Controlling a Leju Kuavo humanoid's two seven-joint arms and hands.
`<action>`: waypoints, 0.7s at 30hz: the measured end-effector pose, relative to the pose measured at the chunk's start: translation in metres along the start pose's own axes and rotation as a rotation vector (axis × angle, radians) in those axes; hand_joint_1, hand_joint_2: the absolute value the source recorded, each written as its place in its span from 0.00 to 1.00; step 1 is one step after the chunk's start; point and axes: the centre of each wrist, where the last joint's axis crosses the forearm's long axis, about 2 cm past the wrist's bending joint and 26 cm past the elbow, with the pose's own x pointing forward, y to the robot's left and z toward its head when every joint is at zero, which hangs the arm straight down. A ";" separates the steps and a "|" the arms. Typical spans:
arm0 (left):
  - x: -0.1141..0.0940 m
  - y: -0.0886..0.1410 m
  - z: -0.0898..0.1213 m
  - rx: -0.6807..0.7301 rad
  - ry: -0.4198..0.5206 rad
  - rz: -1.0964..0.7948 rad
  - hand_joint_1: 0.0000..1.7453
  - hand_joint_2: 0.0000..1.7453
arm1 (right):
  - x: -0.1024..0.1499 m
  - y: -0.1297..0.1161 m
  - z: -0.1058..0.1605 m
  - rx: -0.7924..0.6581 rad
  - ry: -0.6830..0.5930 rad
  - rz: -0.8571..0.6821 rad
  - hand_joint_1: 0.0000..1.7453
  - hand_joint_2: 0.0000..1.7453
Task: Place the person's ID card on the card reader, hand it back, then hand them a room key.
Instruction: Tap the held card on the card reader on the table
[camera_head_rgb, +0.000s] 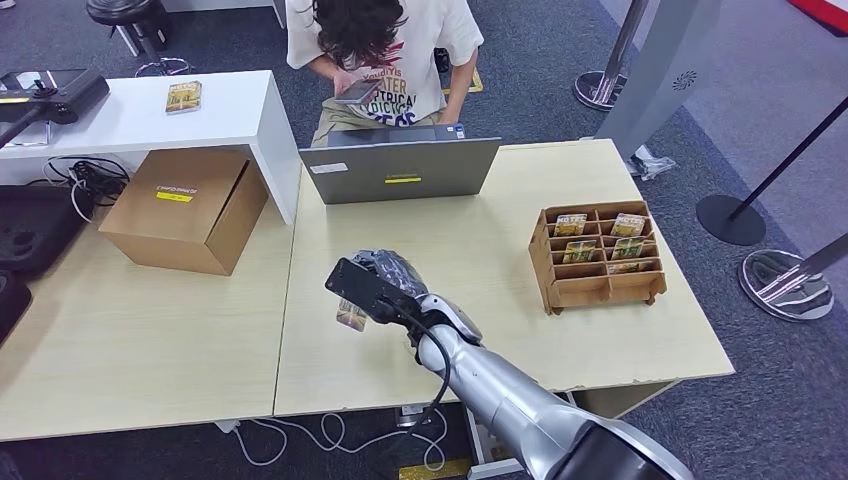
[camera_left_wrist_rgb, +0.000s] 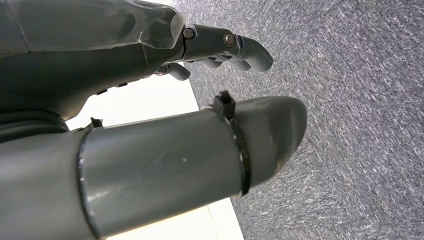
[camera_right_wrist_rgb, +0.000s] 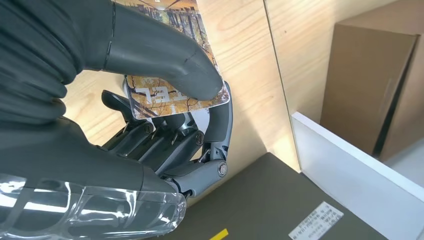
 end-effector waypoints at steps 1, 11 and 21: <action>0.000 0.000 0.000 0.000 0.000 0.000 0.00 0.00 | 0.000 0.001 0.000 0.004 0.005 0.003 1.00 1.00; 0.000 0.001 0.000 0.004 -0.008 -0.006 0.00 0.00 | -0.007 0.007 0.004 0.013 0.032 0.008 1.00 1.00; 0.000 0.002 0.000 0.004 0.002 0.000 0.00 0.00 | -0.015 0.014 0.009 0.036 0.066 0.004 1.00 1.00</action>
